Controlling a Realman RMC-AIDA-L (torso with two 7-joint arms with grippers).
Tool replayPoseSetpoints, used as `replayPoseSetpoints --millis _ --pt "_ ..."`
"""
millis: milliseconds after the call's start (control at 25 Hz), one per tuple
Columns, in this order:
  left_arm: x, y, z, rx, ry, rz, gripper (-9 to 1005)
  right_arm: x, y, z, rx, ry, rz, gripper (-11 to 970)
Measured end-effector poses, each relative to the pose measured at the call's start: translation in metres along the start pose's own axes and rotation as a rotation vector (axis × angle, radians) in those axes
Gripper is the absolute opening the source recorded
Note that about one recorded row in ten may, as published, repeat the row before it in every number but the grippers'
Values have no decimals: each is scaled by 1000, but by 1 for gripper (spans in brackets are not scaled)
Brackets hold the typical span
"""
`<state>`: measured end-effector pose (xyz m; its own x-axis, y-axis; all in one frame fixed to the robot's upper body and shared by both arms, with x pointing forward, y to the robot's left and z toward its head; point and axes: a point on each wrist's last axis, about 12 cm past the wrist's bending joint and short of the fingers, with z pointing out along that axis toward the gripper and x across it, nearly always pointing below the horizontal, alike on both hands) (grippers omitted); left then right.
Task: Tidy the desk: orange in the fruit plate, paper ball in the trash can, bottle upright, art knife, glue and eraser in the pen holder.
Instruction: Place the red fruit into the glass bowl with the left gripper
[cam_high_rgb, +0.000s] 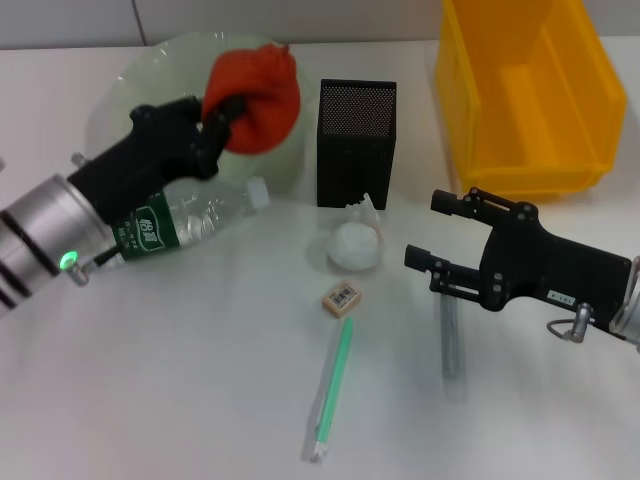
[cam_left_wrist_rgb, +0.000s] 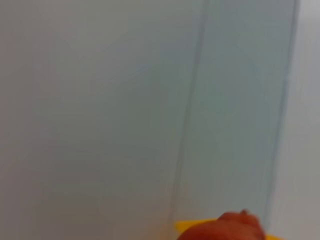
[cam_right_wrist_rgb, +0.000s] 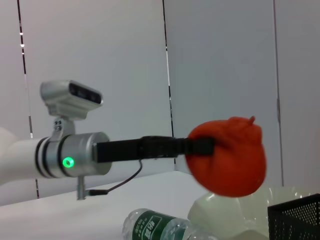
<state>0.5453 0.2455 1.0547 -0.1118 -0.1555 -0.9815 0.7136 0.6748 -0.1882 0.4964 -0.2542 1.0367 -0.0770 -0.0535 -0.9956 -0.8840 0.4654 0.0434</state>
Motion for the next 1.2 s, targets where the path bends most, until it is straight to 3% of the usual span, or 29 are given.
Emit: replayPoseSetpoints --millis 360,760,1120,1200 --pt "0 29 30 -215 108 -9 59 6 5 -8 29 -3 20 742" --pt "1 39 30 -305 128 -41 57 7 5 -11 44 -10 25 743" --pt "0 37 32 -291 118 -46 444 5 2 -11 52 -9 15 743" --pt "-1 36 31 -277 106 -50 597 4 0 -12 69 -16 16 743"
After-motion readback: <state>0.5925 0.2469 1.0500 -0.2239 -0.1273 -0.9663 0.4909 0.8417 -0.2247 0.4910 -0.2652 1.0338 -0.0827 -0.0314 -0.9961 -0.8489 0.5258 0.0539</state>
